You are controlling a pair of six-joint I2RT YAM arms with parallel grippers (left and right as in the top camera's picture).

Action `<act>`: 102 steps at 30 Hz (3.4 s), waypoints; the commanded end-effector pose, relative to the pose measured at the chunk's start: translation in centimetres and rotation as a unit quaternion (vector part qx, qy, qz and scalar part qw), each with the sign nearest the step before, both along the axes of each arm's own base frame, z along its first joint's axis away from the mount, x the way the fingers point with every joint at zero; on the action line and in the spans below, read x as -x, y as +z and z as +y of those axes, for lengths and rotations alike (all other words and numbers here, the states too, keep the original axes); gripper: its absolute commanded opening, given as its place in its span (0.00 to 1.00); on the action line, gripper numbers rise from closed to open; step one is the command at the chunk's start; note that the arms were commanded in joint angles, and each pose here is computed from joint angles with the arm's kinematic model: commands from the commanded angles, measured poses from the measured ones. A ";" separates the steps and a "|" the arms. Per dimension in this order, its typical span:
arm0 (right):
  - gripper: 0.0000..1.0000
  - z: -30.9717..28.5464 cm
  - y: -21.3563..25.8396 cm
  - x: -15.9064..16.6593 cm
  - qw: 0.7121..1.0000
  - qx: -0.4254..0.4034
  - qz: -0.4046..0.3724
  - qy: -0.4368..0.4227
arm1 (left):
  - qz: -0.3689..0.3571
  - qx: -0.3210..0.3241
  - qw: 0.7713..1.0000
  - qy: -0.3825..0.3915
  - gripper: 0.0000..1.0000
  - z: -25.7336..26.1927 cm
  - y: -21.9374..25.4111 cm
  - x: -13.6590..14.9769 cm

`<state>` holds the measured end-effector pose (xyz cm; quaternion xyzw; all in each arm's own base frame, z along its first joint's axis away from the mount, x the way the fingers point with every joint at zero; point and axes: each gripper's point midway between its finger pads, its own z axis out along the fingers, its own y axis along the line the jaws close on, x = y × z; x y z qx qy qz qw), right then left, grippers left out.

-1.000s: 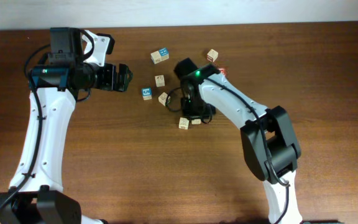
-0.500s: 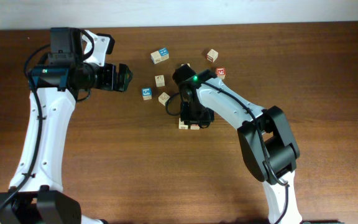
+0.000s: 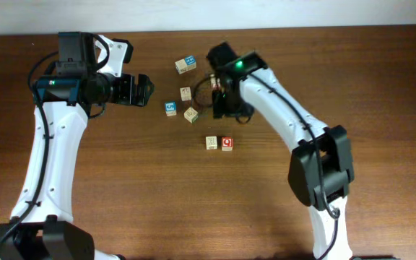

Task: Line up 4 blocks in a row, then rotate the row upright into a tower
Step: 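Grasp a red-lettered block with the right gripper, then place the red-lettered block beside the first block, release, then grasp a green-lettered block with the right gripper, then place the green-lettered block at the right end of the row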

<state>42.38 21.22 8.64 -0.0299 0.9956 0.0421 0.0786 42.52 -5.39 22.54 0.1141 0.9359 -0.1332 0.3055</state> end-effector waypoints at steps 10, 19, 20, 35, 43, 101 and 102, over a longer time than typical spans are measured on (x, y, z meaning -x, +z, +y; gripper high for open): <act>0.63 -8.0 -6.1 -12.5 0.991 0.019 -0.130 0.017 | -0.009 0.000 1.000 -0.009 0.99 -0.2 0.5 -0.3; 0.28 -8.5 -7.5 -12.5 0.992 0.030 -0.122 0.001 | -0.009 0.000 1.000 -0.009 0.99 -0.2 0.5 -0.3; 0.28 -8.4 -6.8 -12.0 0.994 0.025 -0.110 -0.003 | -0.009 0.000 1.000 -0.009 0.99 -0.2 0.5 -0.3; 0.19 -3.3 -5.7 4.3 0.991 0.047 0.114 -0.044 | -0.009 0.000 1.000 -0.009 0.99 -0.2 0.5 -0.3; 0.30 -2.9 -5.9 5.5 0.988 0.071 0.122 -0.055 | -0.009 0.000 1.000 -0.009 0.99 -0.2 0.5 -0.3; 0.21 -6.0 -5.4 6.2 0.993 0.040 0.057 -0.098 | -0.009 0.000 1.000 -0.009 0.99 -0.2 0.5 -0.3; 0.21 -6.0 -6.2 6.4 0.992 0.037 0.058 -0.105 | -0.009 0.000 1.000 -0.009 0.99 -0.2 0.5 -0.3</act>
